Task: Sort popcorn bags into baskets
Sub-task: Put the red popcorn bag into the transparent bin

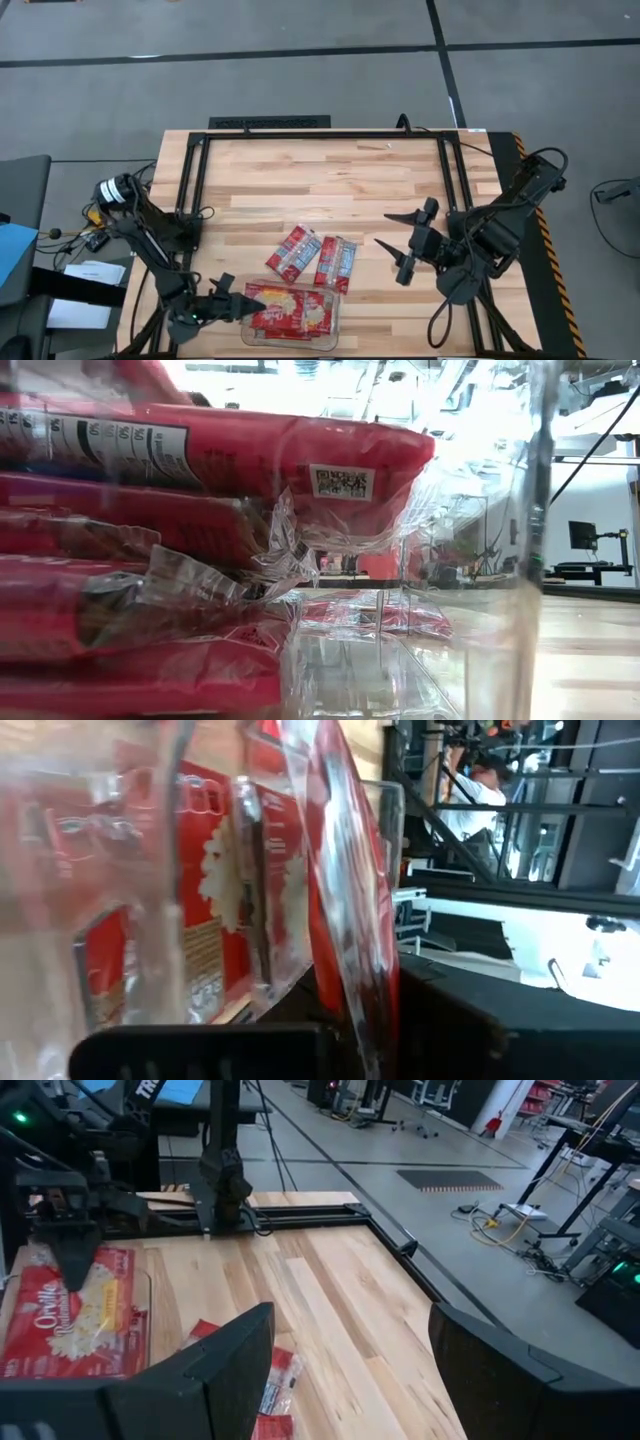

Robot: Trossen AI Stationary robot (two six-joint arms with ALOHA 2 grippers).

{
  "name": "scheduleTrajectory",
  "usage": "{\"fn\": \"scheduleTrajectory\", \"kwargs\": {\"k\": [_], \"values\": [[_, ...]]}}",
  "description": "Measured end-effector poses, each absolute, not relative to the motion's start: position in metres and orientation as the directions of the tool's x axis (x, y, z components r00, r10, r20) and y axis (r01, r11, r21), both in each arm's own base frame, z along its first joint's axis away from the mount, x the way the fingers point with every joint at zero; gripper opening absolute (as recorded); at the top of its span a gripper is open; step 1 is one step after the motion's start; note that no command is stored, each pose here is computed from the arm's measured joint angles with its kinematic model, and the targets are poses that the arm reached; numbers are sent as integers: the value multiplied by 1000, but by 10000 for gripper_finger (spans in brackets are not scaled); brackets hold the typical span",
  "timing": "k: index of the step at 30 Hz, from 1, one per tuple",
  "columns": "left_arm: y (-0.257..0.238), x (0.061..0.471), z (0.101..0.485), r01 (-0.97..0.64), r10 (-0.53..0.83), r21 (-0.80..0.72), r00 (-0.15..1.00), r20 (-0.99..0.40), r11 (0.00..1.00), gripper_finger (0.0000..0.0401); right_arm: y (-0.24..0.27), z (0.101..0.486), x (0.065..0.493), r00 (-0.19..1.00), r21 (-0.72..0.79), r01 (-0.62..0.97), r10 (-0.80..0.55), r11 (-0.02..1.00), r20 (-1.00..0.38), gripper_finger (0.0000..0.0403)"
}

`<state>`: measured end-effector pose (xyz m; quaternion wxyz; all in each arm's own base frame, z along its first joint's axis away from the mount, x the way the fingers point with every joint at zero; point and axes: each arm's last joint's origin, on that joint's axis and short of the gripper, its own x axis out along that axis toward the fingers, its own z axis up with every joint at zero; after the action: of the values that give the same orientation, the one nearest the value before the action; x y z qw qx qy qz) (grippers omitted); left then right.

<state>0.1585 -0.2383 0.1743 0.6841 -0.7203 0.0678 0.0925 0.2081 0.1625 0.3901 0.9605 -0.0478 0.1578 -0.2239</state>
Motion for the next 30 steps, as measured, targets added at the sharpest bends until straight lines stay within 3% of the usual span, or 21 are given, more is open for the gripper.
{"fn": "scheduleTrajectory", "kwargs": {"k": [5,8,17,22,30], "values": [[-236,164,167,-239,55,-970,969,-241,-41,23,163,390,208,851,-165,409,-440,898,-287,290],[-234,168,167,-244,62,-969,967,-246,-39,52,163,389,208,852,-167,399,-432,902,-296,290],[-235,169,173,-250,2,-966,968,-250,-62,222,163,386,208,852,-172,389,-424,905,-307,290],[-230,165,182,-286,-81,-956,957,-280,-73,292,163,386,208,853,-174,381,-418,908,-314,290],[-201,154,201,-372,-46,-927,928,-371,-41,317,163,385,208,851,-178,380,-419,908,-316,290]]}}
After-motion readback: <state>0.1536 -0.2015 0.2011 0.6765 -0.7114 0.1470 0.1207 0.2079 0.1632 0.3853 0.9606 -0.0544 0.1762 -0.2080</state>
